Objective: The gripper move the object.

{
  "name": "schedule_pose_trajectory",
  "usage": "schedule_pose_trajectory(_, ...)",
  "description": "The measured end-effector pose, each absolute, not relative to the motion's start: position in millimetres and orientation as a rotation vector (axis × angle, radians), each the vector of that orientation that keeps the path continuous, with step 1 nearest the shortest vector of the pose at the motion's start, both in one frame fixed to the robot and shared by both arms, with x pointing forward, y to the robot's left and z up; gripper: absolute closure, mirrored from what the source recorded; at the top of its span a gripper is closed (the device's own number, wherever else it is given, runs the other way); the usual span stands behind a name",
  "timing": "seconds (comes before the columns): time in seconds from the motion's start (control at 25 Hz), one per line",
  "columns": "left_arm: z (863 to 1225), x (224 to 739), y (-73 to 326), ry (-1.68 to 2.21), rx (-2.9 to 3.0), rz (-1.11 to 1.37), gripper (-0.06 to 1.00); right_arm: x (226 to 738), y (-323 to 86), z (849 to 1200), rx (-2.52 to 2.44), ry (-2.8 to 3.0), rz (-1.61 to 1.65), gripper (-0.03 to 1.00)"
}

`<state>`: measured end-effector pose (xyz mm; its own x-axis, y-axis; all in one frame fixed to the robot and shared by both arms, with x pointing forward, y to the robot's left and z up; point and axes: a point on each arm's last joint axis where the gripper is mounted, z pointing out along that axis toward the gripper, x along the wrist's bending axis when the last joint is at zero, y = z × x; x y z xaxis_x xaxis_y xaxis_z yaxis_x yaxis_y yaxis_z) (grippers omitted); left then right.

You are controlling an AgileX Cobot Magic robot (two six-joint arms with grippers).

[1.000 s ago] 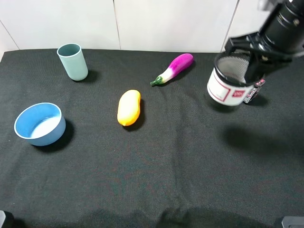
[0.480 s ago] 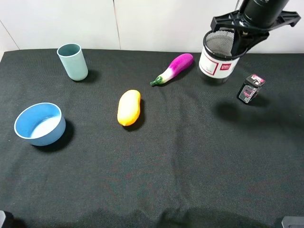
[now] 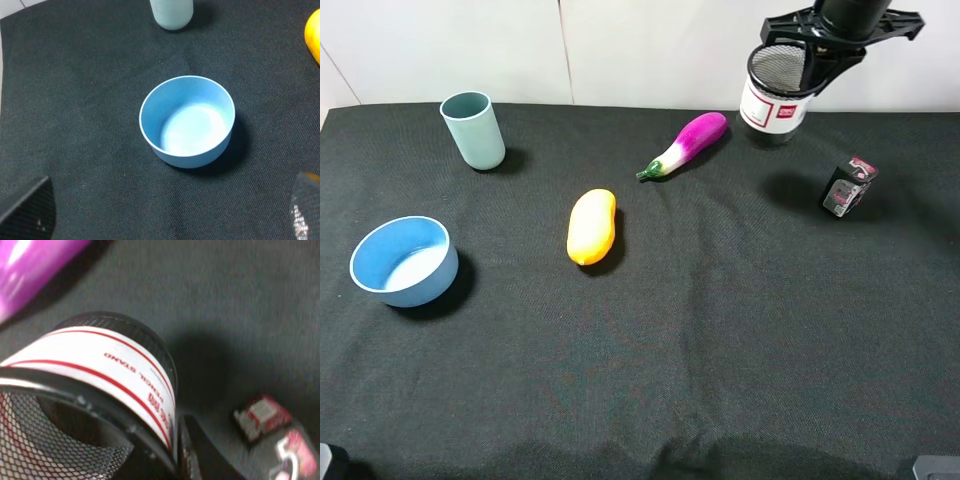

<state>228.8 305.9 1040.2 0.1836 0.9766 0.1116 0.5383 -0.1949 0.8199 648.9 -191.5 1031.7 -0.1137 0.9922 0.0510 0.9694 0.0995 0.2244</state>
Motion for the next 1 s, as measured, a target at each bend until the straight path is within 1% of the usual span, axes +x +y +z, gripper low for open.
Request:
schedule_pose_trajectory(0.24, 1040.2, 228.8, 305.9, 1.425, 1.824, 0.878, -0.05, 676.5, -195.9, 1016.8, 2.036, 2.212, 0.317, 0.96)
schedule_pose_trajectory(0.44, 1040.2, 228.8, 305.9, 1.425, 1.824, 0.878, -0.05, 693.8, -201.7, 997.3, 2.083, 2.195, 0.325, 0.96)
schedule_pose_trajectory(0.8, 1040.2, 228.8, 305.9, 1.425, 1.824, 0.878, -0.05, 712.2, -213.5, 966.2, 2.138, 2.143, 0.370, 0.96)
schedule_pose_trajectory(1.0, 1040.2, 228.8, 305.9, 1.425, 1.824, 0.878, -0.05, 715.7, -218.7, 953.4, 2.139, 2.139, 0.332, 0.96)
